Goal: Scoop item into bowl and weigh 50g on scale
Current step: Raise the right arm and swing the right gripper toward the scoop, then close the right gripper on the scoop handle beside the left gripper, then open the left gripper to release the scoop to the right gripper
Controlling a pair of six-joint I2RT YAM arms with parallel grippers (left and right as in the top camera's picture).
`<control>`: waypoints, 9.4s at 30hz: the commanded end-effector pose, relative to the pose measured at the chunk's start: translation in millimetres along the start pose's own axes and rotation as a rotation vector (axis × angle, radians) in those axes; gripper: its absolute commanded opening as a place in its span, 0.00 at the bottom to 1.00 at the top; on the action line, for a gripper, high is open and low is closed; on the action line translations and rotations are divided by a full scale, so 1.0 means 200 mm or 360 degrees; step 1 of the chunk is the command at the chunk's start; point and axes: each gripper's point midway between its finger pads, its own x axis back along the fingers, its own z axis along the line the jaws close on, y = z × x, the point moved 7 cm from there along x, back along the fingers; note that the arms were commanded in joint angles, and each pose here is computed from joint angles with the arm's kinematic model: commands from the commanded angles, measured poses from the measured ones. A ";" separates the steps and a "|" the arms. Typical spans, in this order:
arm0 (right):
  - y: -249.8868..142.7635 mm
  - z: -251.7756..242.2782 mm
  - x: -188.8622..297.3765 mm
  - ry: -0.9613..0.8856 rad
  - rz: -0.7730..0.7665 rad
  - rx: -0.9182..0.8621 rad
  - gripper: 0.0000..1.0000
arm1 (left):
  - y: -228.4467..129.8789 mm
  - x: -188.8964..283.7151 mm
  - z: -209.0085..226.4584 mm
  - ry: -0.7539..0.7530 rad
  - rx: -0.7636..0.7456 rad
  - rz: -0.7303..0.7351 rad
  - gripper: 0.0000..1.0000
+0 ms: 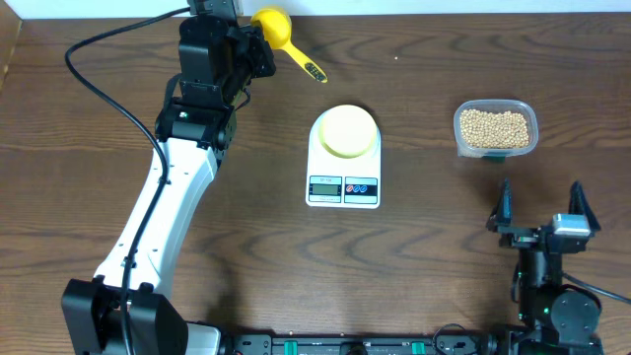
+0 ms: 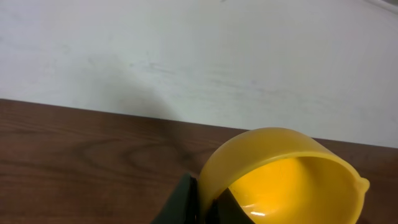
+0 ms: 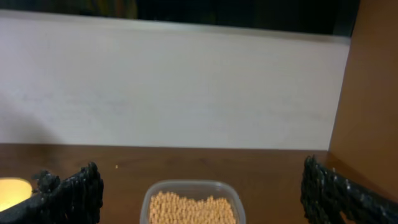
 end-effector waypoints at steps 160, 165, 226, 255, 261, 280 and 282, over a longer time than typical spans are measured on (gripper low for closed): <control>0.48 1.09 -1.19 0.1956 0.0658 -0.1266 0.53 | -0.03 0.04 -0.31 -0.0381 0.1291 0.0196 0.08; 0.48 1.09 -1.19 0.1956 0.0651 -0.1257 0.50 | -0.03 0.04 -0.31 -0.0386 0.1289 0.0204 0.08; 0.48 1.10 -1.20 0.1930 0.0610 -0.1227 0.01 | -0.06 0.04 -0.34 -0.0380 0.1407 0.0259 0.08; 0.45 1.09 -1.22 0.1855 0.0583 -0.1149 0.01 | -0.06 0.04 -0.34 -0.0380 0.1405 0.0259 0.81; 0.42 1.05 -1.25 0.1781 0.0568 -0.1094 0.01 | -0.06 0.04 -0.34 -0.0382 0.1364 0.0253 0.81; 0.30 0.70 -1.42 0.1427 0.0439 -0.0776 0.01 | -0.09 0.04 -0.32 -0.0354 0.1004 0.0244 0.82; 0.30 0.66 -1.43 0.1380 0.0424 -0.0755 0.01 | -0.10 0.04 -0.32 -0.0343 0.0951 0.0254 0.82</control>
